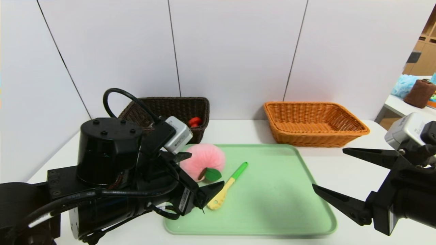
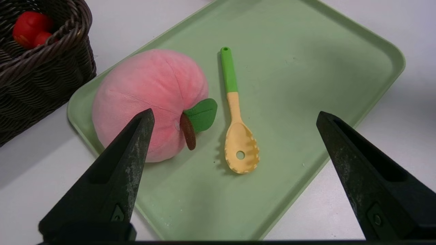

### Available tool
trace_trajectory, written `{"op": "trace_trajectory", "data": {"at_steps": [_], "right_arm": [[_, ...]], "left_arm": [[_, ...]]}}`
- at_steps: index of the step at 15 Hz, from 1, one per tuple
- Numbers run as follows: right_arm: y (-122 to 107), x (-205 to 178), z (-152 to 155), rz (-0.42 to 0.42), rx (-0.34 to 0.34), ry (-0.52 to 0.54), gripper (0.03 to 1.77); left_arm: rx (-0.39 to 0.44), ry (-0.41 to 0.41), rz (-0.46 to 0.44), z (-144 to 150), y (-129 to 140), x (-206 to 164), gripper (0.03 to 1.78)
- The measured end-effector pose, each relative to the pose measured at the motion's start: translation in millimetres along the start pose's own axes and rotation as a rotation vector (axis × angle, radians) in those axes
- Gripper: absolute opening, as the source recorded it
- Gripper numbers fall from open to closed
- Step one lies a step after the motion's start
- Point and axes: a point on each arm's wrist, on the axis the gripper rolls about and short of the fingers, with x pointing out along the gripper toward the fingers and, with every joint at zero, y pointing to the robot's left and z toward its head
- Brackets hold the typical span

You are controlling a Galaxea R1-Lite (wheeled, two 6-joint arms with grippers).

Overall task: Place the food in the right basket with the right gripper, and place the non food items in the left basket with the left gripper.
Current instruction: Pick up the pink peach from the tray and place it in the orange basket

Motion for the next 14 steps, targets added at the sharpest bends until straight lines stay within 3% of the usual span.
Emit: {"op": "trace_trajectory", "data": {"at_steps": [6,14], "right_arm": [[0,-3,-1,0.001,-0.009,-0.006,1.69],[1,-4,-4,0.005,-0.017,-0.001,1.69]], "left_arm": [[0.012,0.061,0.073,-9,6,22,1.69],[-0.009,0.064,0.177,-7,35,30,1.69]]}}
